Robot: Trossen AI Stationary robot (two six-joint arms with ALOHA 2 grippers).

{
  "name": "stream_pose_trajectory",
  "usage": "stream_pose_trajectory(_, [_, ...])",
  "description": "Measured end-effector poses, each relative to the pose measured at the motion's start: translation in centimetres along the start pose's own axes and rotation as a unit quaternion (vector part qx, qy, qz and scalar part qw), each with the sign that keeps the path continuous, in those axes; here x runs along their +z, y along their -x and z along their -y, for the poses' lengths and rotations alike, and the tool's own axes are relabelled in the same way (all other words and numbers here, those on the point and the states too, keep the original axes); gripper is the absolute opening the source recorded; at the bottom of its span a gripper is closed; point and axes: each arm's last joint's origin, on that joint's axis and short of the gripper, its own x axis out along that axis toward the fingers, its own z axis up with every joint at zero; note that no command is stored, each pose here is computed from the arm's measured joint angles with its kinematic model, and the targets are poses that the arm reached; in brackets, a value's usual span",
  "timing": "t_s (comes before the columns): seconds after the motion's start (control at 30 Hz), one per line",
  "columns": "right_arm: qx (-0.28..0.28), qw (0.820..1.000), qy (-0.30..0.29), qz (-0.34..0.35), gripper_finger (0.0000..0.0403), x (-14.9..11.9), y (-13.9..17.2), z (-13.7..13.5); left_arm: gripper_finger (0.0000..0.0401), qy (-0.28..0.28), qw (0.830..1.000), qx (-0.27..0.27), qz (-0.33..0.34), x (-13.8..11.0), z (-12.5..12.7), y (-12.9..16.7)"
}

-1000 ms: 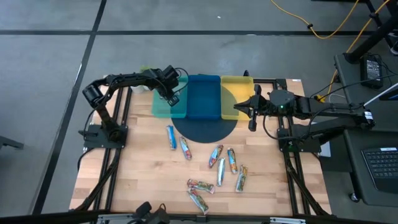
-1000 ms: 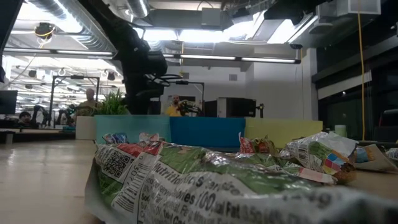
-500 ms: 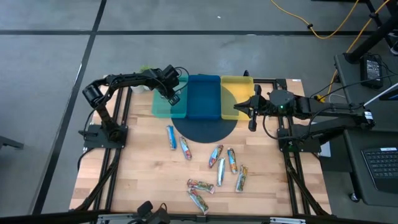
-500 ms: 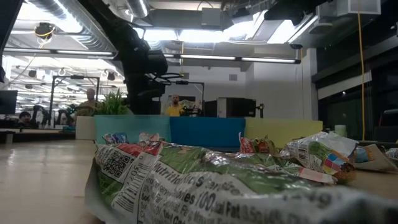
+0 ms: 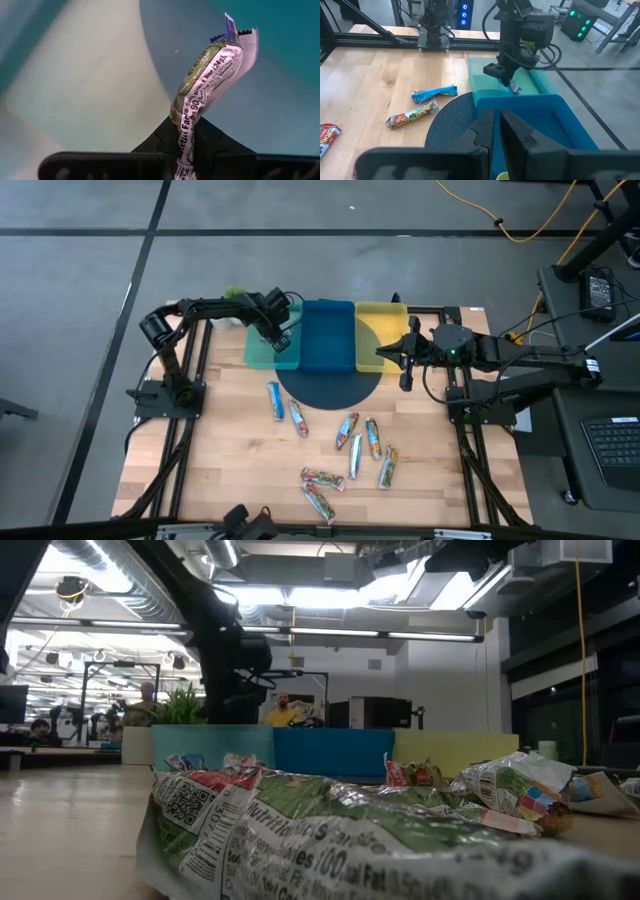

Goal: Pick and place Granola Bars by type
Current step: Put the left blue granola bar into the light blue bin

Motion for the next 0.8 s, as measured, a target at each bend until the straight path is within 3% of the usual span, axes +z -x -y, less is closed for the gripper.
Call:
stream_pose_trajectory(0.27, [0.0,1.0,0.0,0.0,0.0034,0.0,0.0,0.0,0.0028,0.0,0.999,-0.014,-0.028,-0.2,0.2,-1.8])
stream_pose_trajectory(0.8, [0.0,1.0,0.002,0.0,0.0034,0.0,0.0,0.0,0.0056,-0.007,1.0,-0.015,-0.022,-0.2,0.9,-1.2])
